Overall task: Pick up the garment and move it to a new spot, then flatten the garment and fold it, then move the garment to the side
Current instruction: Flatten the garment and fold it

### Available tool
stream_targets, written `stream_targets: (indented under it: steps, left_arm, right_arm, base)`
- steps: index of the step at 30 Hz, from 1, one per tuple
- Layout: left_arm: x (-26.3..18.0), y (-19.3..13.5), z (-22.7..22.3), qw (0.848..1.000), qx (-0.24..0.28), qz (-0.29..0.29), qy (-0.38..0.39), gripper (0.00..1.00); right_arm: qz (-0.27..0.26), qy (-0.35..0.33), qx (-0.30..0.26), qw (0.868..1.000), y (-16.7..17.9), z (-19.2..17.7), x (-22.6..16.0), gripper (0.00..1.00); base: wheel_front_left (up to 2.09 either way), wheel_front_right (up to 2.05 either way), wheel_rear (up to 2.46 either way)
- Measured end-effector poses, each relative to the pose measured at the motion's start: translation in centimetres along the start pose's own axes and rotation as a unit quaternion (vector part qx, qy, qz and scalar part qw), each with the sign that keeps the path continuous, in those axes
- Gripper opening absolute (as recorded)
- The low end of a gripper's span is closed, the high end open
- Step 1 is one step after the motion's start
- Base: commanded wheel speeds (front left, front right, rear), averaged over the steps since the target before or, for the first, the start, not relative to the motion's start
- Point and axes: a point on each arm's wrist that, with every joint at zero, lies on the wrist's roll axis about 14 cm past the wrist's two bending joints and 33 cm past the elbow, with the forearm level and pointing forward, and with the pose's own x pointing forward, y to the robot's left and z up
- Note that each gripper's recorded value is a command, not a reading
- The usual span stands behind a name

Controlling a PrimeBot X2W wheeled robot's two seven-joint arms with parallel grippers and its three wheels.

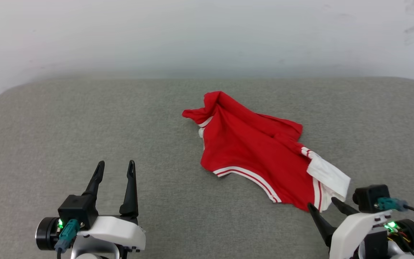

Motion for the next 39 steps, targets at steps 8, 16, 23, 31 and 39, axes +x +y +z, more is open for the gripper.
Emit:
stream_targets:
  steps: [8, 16, 23, 31, 39]
  left_arm:
    - [0.1, 2.4, -0.4, 0.999, -0.009, 0.040, 0.002, 1.00]
    - [0.2, 4.3, -1.8, 0.997, -0.014, 0.076, 0.018, 1.00]
    - [0.3, 5.1, -3.1, 0.995, -0.014, 0.089, 0.034, 1.00]
    - [1.1, 3.9, -3.1, 0.997, -0.020, 0.069, 0.030, 1.00]
    - [1.9, 2.0, -2.8, 0.999, -0.025, 0.037, 0.024, 1.00]
  right_arm:
    - [0.086, 0.110, -0.063, 0.988, 3.2, -2.1, 4.3, 1.00]
    - [0.131, 0.201, -0.123, 0.963, 4.9, -4.8, 8.1, 1.00]
    - [0.128, 0.284, -0.124, 0.942, 4.0, -8.0, 9.1, 0.00]
    - [0.102, 0.229, -0.080, 0.965, 2.2, -5.3, 9.2, 0.00]
    - [-0.003, 0.134, -0.048, 0.990, -4.9, 0.1, 6.5, 0.00]
  base:
    - [0.00, 0.00, 0.00]
    - [0.00, 0.00, 0.00]
    - [0.00, 0.00, 0.00]
    - [0.00, 0.00, 0.00]
    - [0.00, 0.00, 0.00]
